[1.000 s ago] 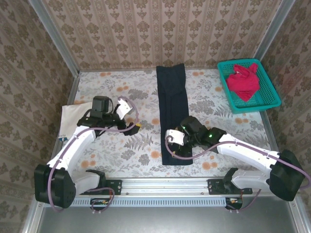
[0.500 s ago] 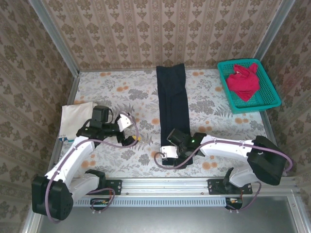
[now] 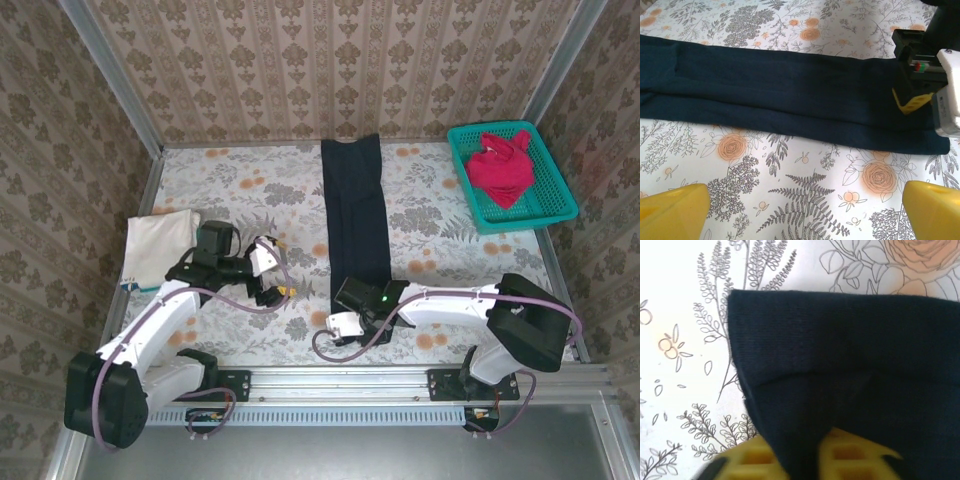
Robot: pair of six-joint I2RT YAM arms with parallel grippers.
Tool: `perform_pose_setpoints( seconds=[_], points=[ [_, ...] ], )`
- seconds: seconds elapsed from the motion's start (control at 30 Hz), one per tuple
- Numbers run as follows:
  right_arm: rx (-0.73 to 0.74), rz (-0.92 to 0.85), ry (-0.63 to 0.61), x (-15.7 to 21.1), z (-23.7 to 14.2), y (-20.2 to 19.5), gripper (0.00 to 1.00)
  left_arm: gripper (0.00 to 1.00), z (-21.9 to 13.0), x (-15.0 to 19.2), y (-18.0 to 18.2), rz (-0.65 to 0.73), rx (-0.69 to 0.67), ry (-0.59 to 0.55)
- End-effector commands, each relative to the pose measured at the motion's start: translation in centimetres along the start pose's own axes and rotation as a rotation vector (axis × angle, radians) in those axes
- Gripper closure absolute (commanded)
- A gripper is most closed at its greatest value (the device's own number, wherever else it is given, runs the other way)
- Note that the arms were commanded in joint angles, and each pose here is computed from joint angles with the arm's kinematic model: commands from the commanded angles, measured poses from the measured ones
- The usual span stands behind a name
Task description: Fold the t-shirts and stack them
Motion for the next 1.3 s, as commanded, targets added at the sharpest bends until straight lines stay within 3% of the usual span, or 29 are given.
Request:
perform_pose_setpoints(
  seconds=[0.0, 0.27, 0.53, 0.93, 1.27],
  points=[
    [-0.017, 0.000, 0.069, 1.2, 0.6, 0.5, 0.99, 0.00, 0.3, 0.0, -0.3, 0.036, 0.025, -0.021],
    [-0.092, 0.017, -0.040, -0.4, -4.1, 0.7, 1.00, 0.00, 0.4, 0.1, -0.2, 0.059, 0.023, -0.027],
    [-0.037, 0.041, -0.109, -0.4, -8.7, -3.7, 1.00, 0.00, 0.4, 0.2, -0.3, 0.074, 0.023, -0.030],
    [0.152, 0.076, -0.069, 1.7, -7.8, -15.5, 1.00, 0.00, 0.5, 0.4, -0.5, 0.080, 0.034, -0.037],
    [0.202, 0.095, -0.087, 3.4, -6.4, -23.0, 1.00, 0.00, 0.7, 0.5, -0.6, 0.063, 0.062, -0.043]
  ],
)
Point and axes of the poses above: each hand's point on the last joint's axis, 136 mm out from that joint toward the fingers, its own z axis out along the fingers, its own y axis along the line the jaws close on, x = y × z, the point moved 8 cm from there along -z, back along the fingers, and after that the axes turned 1 degree about -z, right-handed, at the moved point
